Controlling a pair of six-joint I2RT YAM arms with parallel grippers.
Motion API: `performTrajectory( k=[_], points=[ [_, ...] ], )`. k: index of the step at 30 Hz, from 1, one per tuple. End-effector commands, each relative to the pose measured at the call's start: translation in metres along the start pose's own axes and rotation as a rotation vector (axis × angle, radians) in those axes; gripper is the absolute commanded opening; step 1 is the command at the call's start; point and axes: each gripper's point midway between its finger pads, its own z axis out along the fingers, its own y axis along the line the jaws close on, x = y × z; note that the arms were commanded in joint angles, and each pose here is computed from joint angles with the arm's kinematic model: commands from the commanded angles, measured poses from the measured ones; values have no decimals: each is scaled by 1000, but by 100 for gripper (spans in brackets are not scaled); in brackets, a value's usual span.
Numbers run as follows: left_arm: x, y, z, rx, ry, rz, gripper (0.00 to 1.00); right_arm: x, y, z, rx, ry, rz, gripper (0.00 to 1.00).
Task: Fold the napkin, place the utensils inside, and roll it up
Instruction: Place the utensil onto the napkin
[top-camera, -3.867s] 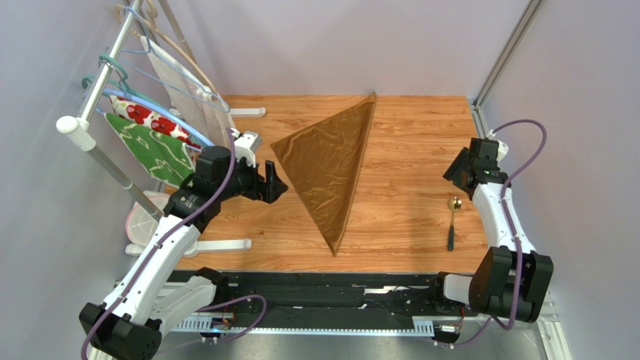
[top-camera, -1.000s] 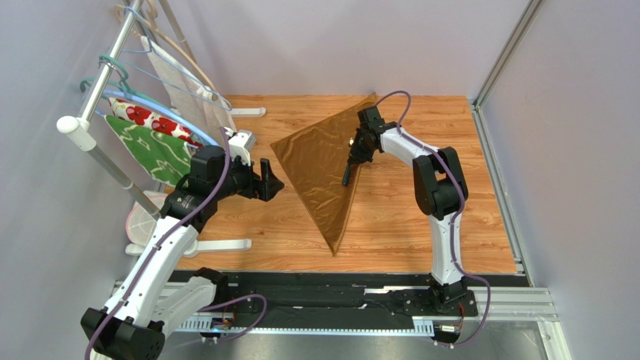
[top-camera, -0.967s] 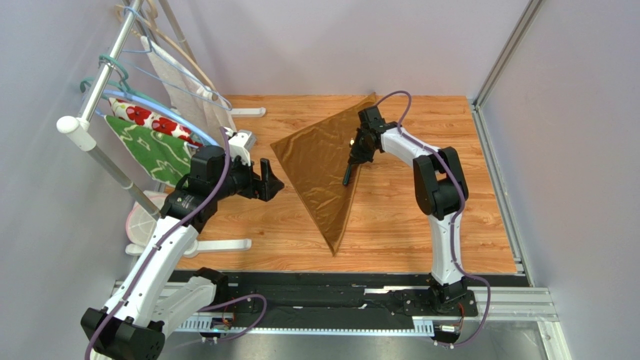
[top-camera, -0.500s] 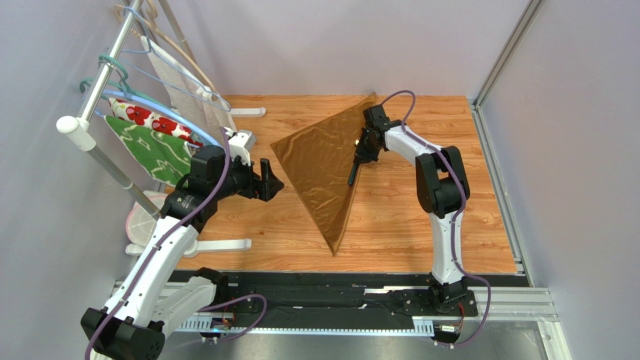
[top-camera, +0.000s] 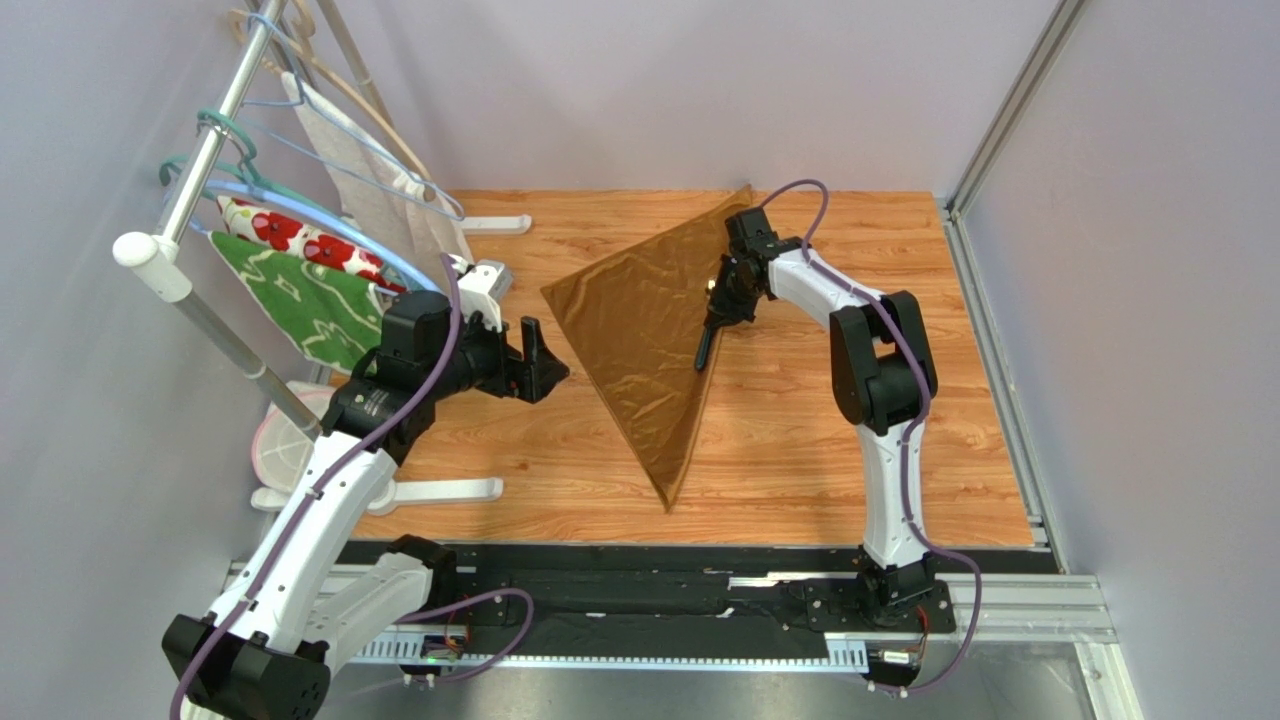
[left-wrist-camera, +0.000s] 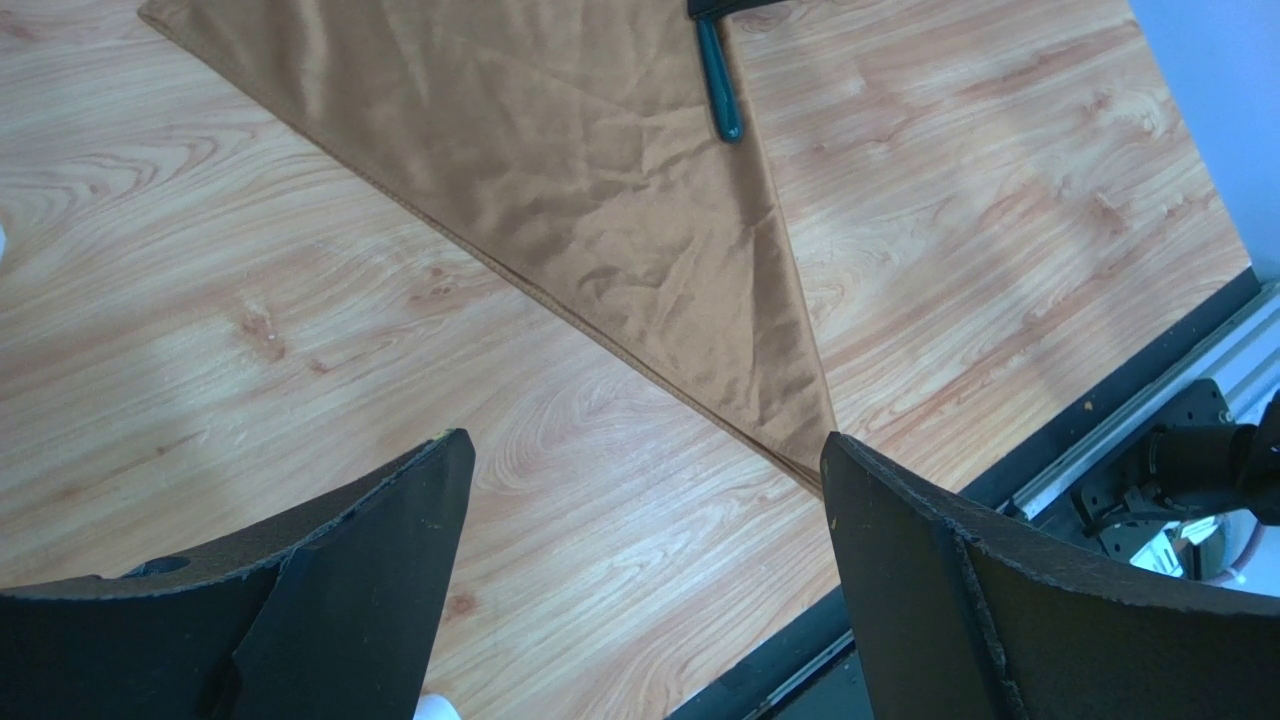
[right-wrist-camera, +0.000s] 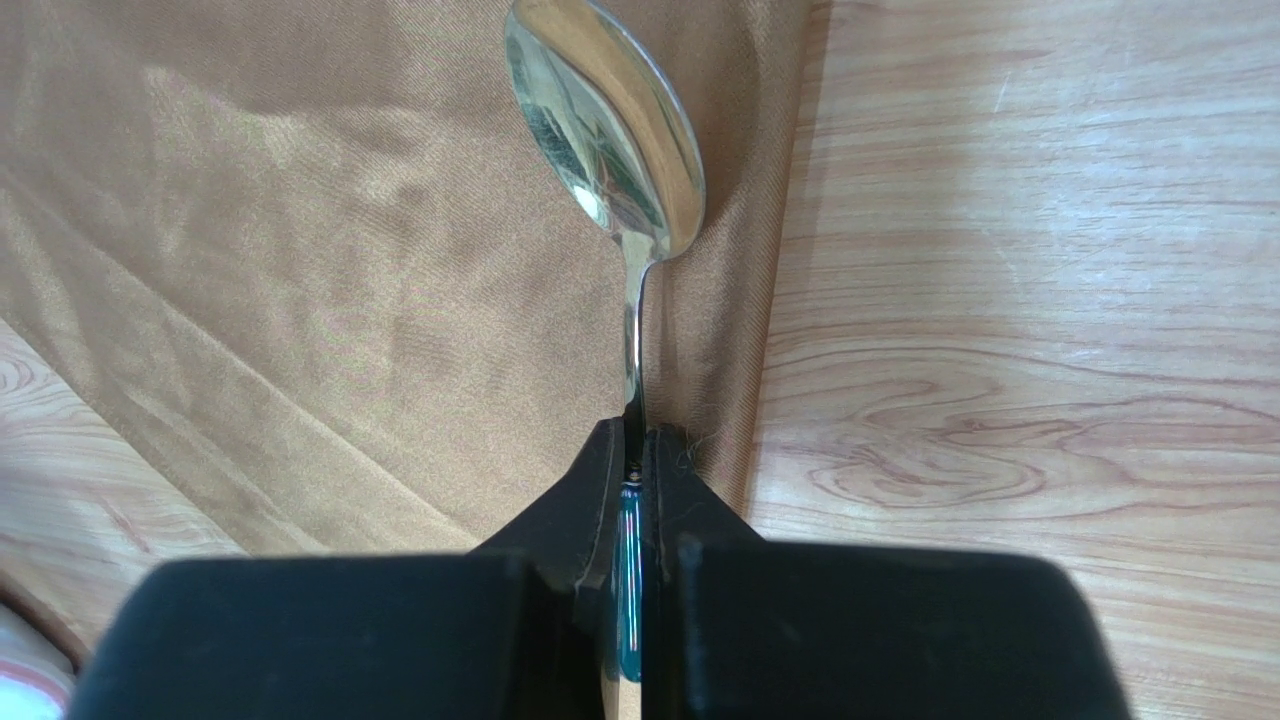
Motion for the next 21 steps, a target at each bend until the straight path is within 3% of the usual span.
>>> performTrajectory(
  k=[1,20,21],
  points=[
    [-6,-3,-1,20,-21,-4,95,-4,7,2,-34,-7,2,0],
    [-6,-4,-2,23,-24,-4,95,3,20,13,-54,17,8,0],
    [-6,-4,-1,21,-25,-4,95,3,21,11,-57,15,5,5]
  ],
)
